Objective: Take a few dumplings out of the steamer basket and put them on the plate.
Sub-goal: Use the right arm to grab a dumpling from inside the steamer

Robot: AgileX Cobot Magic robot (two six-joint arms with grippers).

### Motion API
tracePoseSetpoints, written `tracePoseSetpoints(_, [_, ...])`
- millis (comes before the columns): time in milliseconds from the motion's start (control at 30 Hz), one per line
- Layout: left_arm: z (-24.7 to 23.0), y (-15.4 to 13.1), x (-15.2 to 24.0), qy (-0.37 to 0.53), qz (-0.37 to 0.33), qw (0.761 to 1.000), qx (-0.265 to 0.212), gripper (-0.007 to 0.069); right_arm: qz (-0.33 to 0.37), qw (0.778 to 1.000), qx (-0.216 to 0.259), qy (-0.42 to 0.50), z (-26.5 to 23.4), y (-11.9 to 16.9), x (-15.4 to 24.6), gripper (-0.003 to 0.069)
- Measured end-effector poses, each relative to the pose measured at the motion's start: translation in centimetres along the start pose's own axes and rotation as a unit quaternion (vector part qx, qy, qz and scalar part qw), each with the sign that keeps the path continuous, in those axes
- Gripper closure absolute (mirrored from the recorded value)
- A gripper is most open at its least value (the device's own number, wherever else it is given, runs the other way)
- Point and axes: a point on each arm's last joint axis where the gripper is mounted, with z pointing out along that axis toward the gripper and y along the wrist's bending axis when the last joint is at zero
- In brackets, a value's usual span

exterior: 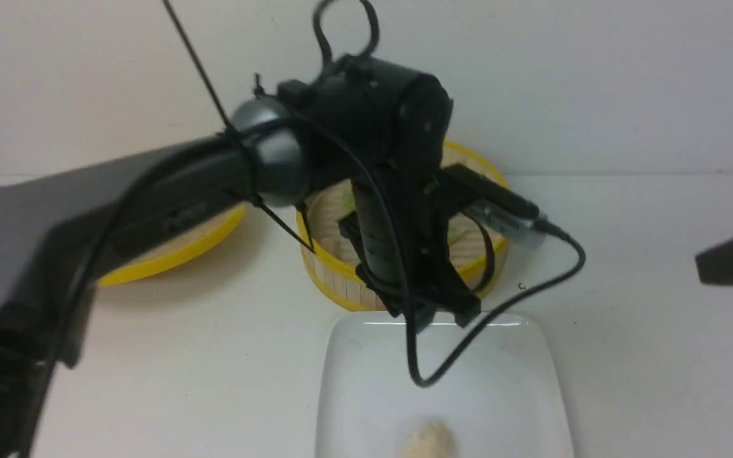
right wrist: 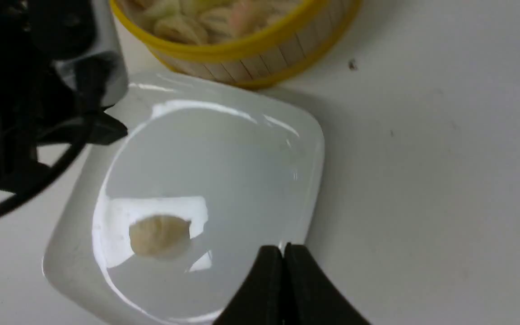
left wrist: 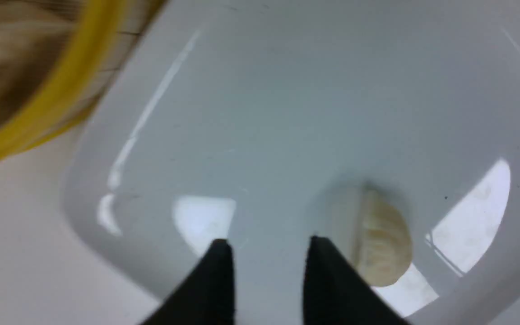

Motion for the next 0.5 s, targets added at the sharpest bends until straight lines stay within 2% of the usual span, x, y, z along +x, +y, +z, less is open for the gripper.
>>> tracePoseSetpoints(33, [-2.1,1.0,0.5,-0.022,-0.023,0.999,-0.007,0.0564,-0.027,1.000,-0.013,-0.003,0.6,0.2,-2.0,0.0669])
tracePoseSetpoints(100, [-5.8,3.0,2.2,-0.058,-0.061,0.996,-0.016,0.0611,-0.065,0.997,-0.032,0.012,2.6,0.8,-4.3,0.0667])
tracePoseSetpoints(267, [-10.7,6.4,7.3,-0.092,-0.135,0.986,-0.027,0.0631,-0.135,0.989,-0.039,0.041,8.1,2.6,-8.3,0.0652])
tracePoseSetpoints(300, [-11.8,7.6,9.7,-0.098,-0.167,0.981,-0.032,0.0631,-0.149,0.987,-0.031,0.047,10.5,3.0,-9.6,0.0632])
tracePoseSetpoints(367, [-12.9,8.3,12.3,-0.103,-0.194,0.975,-0.037,0.0631,-0.161,0.985,-0.021,0.062,13.5,3.1,-10.6,0.0603])
tracePoseSetpoints(400, [-12.9,8.3,12.3,-0.103,-0.197,0.974,-0.037,0.0631,-0.160,0.985,-0.021,0.063,13.8,3.1,-10.8,0.0599])
tracePoseSetpoints(500, [-14.2,8.3,16.0,-0.114,-0.227,0.966,-0.049,0.0631,-0.176,0.979,-0.011,0.099,19.7,2.7,-11.6,0.0500])
